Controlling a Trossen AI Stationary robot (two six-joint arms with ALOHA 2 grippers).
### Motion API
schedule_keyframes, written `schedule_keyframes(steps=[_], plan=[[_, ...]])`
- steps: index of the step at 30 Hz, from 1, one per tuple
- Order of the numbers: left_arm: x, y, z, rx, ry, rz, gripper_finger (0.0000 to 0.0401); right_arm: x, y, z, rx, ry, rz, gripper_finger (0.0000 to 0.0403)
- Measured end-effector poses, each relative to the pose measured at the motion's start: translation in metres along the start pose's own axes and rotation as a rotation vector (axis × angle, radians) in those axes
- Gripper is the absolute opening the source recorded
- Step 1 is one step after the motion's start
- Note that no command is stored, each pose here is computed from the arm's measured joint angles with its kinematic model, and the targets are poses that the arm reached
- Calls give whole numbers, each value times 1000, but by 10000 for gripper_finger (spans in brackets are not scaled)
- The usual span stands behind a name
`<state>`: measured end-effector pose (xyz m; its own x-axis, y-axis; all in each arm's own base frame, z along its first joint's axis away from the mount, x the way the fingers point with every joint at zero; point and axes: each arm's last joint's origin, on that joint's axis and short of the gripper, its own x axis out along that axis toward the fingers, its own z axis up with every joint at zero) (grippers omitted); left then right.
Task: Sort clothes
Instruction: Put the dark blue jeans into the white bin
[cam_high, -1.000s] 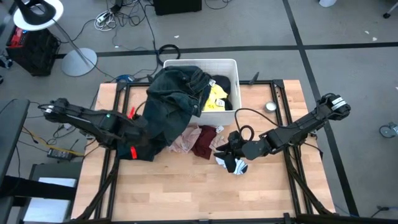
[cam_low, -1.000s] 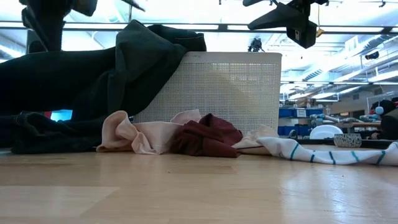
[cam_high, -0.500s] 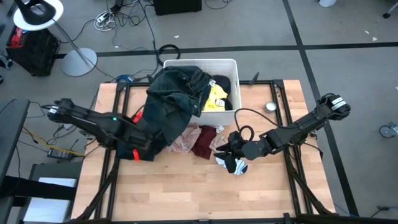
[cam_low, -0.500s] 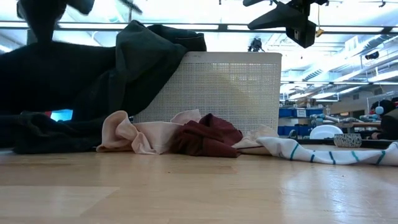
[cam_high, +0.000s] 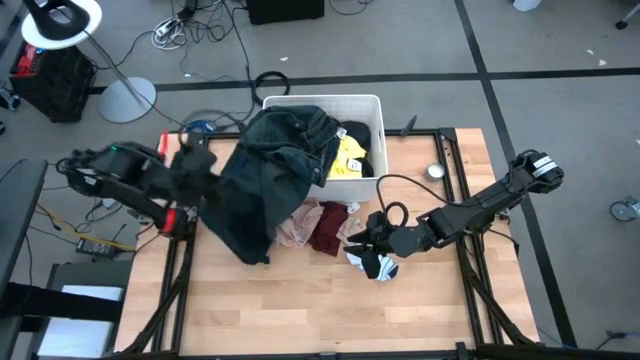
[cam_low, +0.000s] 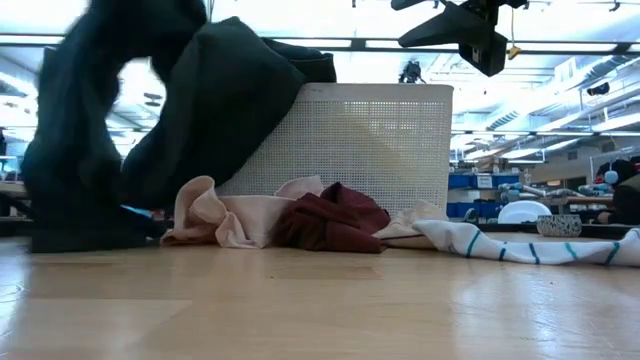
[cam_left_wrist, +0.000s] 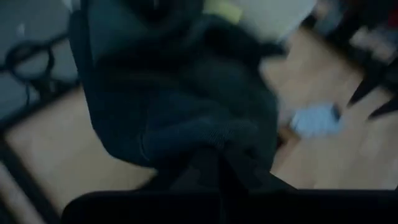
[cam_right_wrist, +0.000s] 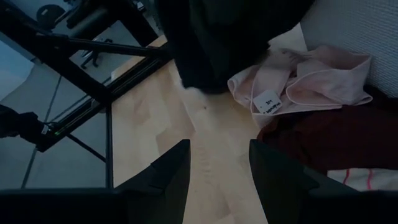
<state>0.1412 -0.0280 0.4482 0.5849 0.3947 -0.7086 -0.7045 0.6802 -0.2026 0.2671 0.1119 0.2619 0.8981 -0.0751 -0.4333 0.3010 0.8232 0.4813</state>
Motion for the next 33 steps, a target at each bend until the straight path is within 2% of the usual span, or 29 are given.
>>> schedule_keyframes(steps=[8, 14, 19, 26, 29, 33], plan=[[-40, 0, 53, -21, -374, -149, 0, 0, 1, 1, 4, -5, 5, 164], [-43, -11, 101, 0, -608, -199, 0, 0, 1, 1, 7, -8, 9, 164], [-27, -27, 143, 37, -722, -292, 0, 0, 1, 1, 9, -10, 10, 164], [15, -46, 204, 64, -823, -415, 0, 0, 1, 1, 11, -11, 11, 164], [33, -42, 226, 49, -920, -464, 0, 0, 2, 1, 11, -9, 13, 164], [54, -27, 251, -47, -1000, -565, 0, -1, 4, -1, 9, -9, 22, 164]])
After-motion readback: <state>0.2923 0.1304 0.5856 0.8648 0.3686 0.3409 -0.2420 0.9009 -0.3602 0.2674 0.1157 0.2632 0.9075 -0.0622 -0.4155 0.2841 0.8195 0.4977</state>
